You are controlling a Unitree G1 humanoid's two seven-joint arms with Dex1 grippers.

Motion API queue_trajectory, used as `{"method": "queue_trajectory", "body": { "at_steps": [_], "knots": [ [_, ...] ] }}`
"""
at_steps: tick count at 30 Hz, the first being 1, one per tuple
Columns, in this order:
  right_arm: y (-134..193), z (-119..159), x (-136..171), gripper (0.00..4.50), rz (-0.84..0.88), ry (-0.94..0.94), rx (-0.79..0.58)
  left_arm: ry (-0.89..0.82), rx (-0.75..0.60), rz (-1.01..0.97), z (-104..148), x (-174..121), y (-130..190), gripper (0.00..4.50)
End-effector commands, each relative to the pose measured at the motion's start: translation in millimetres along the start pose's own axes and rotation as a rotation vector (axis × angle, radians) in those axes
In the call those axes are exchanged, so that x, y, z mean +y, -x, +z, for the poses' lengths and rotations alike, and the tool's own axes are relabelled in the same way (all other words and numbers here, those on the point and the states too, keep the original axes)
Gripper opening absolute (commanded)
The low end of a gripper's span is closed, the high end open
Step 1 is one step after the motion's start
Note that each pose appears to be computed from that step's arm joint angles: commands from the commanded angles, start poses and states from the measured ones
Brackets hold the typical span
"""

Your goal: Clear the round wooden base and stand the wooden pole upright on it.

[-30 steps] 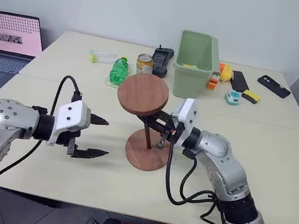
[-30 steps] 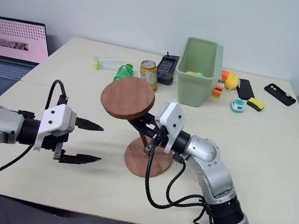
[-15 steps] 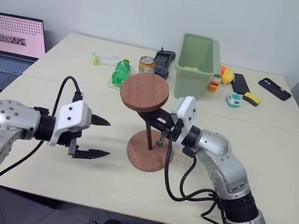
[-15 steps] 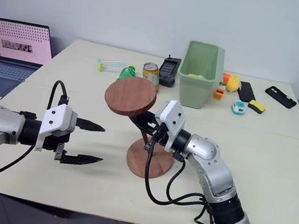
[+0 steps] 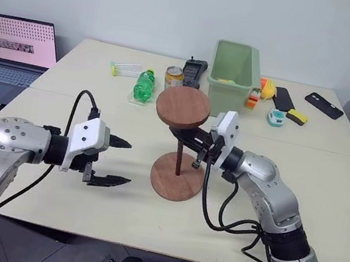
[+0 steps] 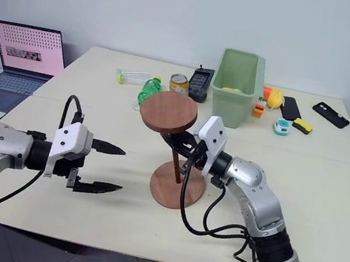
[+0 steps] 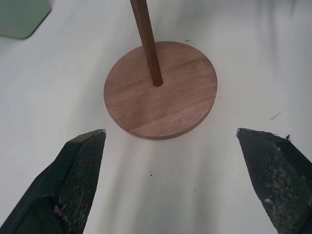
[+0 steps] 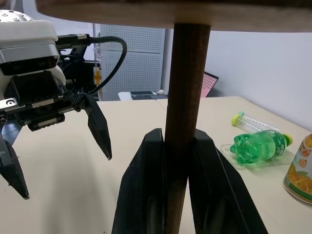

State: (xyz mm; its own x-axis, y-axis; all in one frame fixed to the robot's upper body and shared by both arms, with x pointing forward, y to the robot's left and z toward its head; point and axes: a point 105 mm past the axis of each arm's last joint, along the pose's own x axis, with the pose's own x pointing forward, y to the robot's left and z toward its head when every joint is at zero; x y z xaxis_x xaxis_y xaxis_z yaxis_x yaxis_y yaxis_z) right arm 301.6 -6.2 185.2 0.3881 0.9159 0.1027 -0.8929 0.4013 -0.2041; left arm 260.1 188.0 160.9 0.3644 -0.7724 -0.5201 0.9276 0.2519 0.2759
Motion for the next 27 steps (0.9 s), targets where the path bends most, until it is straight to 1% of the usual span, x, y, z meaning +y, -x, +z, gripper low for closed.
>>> {"method": "queue_trajectory", "body": {
  "at_steps": [1, 6, 12, 20, 22, 23, 24, 27],
  "knots": [
    [43.1, -106.5, -5.6, 0.22, -0.113, -0.133, 0.454, -0.032, -0.020, 0.013, 9.3, 2.9, 2.2, 4.50],
    [43.0, -109.4, -3.4, 0.22, -0.115, -0.139, 0.463, -0.032, -0.023, 0.010, 9.5, 3.0, 1.0, 4.50],
    [32.8, -88.1, -2.9, 0.22, -0.081, -0.094, 0.382, -0.034, -0.028, 0.011, 9.6, 4.0, 0.0, 4.50],
    [22.2, -65.8, 11.2, 0.22, 0.000, -0.046, 0.298, -0.054, -0.034, 0.006, 12.1, 3.6, -2.3, 4.50],
    [21.5, -62.8, 14.6, 0.92, 0.021, -0.030, 0.287, -0.058, -0.045, 0.005, 15.1, 3.5, -2.9, 4.50],
    [21.3, -61.9, 16.0, 1.01, 0.030, -0.022, 0.284, -0.061, -0.048, 0.005, 16.0, 3.5, -3.1, 4.50],
    [21.2, -61.1, 16.9, 1.21, 0.032, -0.017, 0.281, -0.062, -0.050, 0.004, 16.6, 3.4, -3.2, 4.50],
    [20.3, -58.1, 16.7, 1.90, 0.030, -0.019, 0.268, -0.064, -0.054, 0.003, 17.2, 3.1, -3.3, 4.50]
  ]
}}
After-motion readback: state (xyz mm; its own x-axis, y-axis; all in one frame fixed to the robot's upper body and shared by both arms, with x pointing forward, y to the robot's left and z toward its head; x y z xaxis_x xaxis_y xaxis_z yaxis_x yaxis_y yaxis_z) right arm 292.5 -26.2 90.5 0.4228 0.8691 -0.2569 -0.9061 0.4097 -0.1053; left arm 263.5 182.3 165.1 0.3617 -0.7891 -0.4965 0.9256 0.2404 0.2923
